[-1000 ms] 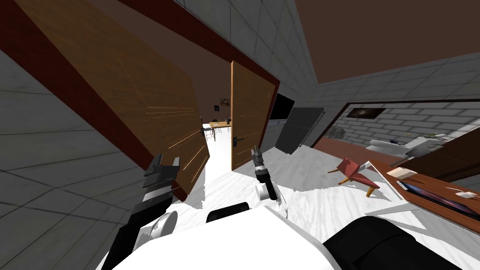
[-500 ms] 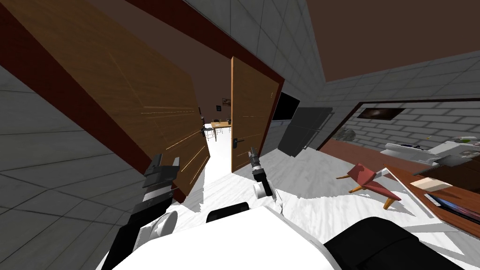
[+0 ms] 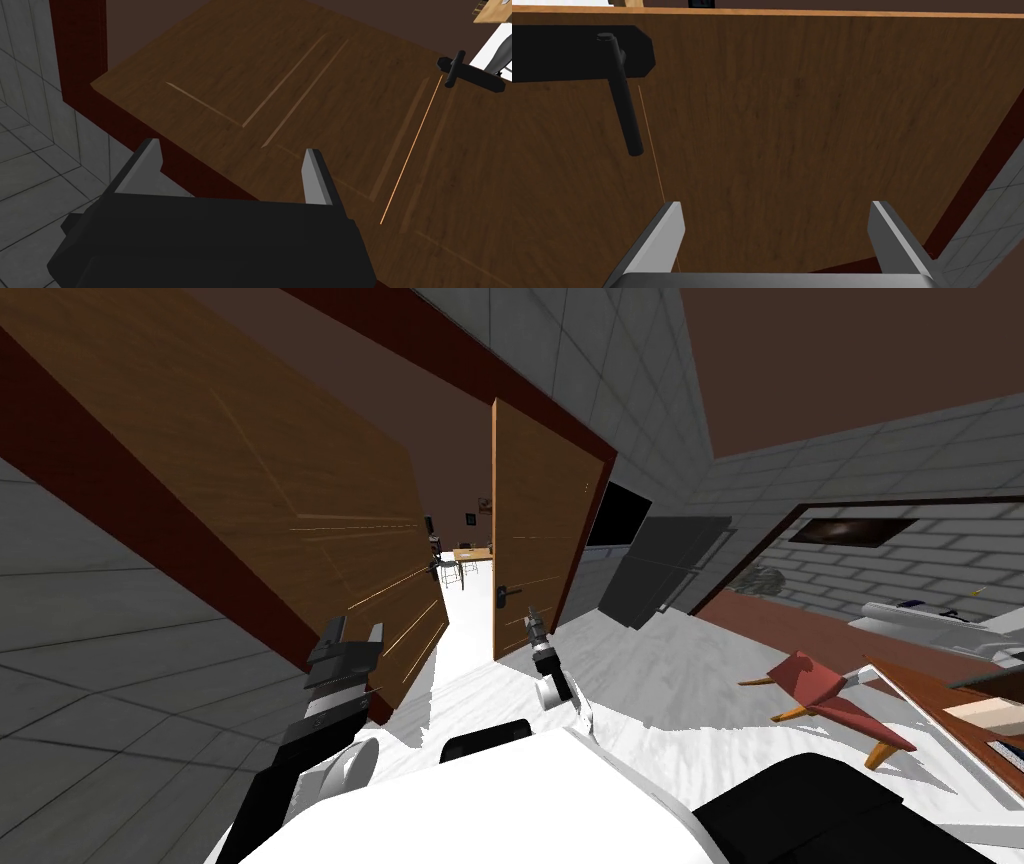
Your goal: Push the door open
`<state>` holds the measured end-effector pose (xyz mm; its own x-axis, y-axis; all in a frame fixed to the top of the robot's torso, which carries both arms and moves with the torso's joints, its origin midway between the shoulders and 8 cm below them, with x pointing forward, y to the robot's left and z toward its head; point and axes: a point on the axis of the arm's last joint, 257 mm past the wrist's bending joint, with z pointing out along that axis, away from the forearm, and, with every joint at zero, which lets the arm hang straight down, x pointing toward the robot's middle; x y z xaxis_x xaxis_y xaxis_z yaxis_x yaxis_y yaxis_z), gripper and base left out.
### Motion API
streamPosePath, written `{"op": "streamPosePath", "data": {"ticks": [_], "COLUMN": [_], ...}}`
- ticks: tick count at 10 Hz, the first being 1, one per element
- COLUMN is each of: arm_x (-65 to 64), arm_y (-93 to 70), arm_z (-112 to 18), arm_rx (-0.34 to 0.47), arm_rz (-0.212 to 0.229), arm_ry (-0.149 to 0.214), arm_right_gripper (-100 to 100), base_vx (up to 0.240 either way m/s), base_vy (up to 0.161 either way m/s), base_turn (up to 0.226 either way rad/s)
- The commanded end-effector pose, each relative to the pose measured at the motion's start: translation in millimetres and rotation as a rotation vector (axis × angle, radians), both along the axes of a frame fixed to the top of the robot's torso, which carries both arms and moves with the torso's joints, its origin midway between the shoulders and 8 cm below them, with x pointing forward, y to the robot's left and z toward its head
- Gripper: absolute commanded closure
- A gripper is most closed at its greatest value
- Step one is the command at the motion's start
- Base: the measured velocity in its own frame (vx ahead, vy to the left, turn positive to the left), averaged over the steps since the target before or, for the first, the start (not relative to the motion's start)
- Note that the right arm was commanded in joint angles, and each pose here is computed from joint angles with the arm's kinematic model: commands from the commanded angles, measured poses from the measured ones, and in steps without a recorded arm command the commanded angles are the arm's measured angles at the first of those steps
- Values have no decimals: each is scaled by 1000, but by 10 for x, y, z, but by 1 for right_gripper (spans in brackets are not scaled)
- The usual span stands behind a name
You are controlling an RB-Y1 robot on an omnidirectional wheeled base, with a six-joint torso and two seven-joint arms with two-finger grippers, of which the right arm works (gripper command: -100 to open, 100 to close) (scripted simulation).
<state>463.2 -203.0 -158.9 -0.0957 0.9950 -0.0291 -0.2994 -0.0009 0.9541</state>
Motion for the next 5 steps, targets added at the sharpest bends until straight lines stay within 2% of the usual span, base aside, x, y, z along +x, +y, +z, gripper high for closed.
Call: {"op": "streamPosePath", "data": {"ticks": [1, 5], "arm_x": [64, 183], "arm_y": [67, 188], "arm_z": [-143, -491], "arm_rx": [1, 1], "arm_rz": [12, 38], "arm_ry": [35, 112], "arm_right_gripper": [-100, -100], "base_vx": [91, 84], "base_vy": [-84, -79], "base_turn": [66, 70]}}
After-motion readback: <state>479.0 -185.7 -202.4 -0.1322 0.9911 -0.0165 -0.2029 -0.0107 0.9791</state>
